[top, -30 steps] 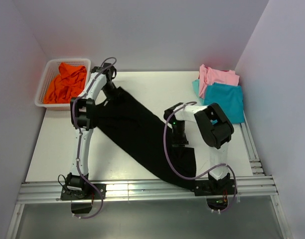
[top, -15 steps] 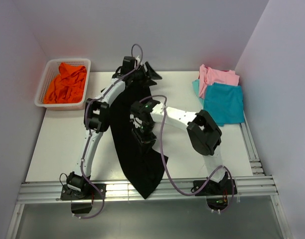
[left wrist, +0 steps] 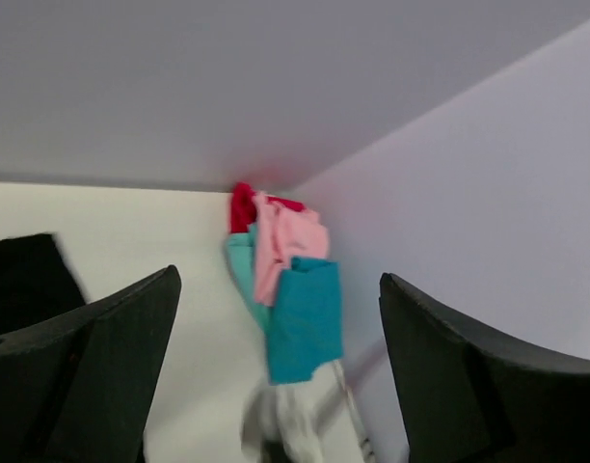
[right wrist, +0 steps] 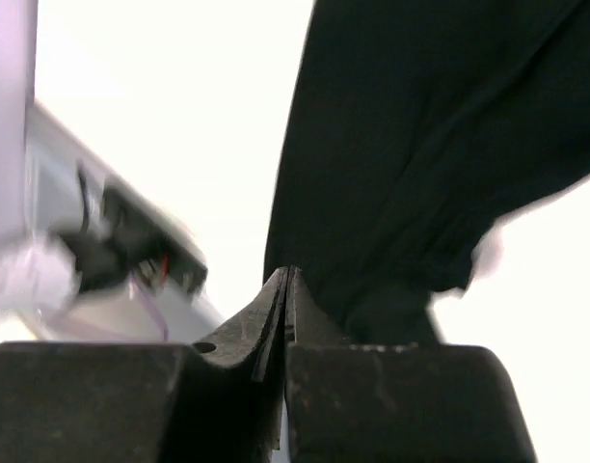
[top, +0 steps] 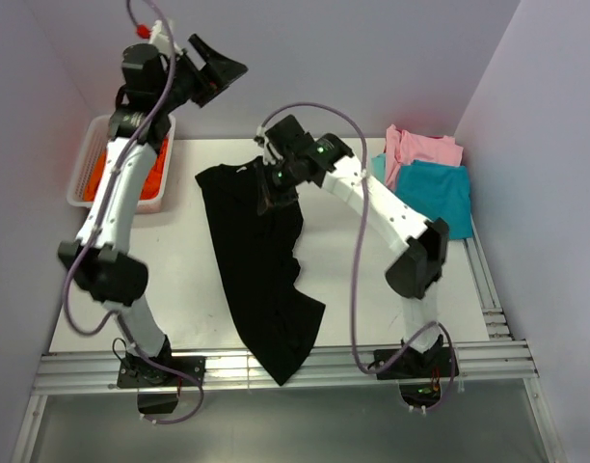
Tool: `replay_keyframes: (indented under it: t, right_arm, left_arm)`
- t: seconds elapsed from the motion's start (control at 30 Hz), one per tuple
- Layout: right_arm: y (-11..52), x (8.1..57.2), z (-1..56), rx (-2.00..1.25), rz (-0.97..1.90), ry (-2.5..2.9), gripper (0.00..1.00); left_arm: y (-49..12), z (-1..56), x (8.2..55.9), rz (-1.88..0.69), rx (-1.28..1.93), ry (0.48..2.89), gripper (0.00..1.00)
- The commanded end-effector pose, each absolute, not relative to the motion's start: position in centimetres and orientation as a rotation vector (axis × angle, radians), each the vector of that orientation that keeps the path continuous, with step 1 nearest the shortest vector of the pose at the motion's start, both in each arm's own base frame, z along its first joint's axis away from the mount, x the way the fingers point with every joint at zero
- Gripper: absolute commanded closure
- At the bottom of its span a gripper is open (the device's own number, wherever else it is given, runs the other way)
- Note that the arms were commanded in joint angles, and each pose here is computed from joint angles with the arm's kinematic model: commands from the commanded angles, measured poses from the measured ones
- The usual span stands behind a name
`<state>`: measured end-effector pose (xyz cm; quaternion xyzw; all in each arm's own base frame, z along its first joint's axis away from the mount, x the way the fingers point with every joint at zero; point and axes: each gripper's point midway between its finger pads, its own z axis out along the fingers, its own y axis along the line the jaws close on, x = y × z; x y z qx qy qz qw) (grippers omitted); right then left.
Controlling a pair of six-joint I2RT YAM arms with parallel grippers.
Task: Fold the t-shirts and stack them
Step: Rotate the tshirt 90 degrees
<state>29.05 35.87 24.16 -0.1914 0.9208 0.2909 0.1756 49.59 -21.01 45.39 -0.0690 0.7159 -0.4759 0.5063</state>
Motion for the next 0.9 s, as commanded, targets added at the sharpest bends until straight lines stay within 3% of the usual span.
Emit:
replay_keyframes:
  t: [0.0,0.2,0.6,0.87]
  right_arm:
    - [35.6,36.0,18.8,-0.404,0.750,2.676,1.00]
    - [35.6,43.3,13.8,-0.225,0.831,2.670,1.00]
    - [35.8,49.6,5.2,0.015,0.867,2.671,1.00]
    - [25.8,54.4,2.2,0.475,0.597,2.663,1.00]
  left_arm:
    - [-17.2,35.5,47.5,-0.785,-0.336,2.018,0.11]
    - [-14.3,31.5,39.6,-0.697,-0.471,2.146,0.26]
    - [-11.0,30.2,30.6,-0.599,-0.624,2.198,0.28]
    - [-10.1,30.3,28.4,-0.561,-0.641,2.219,0.28]
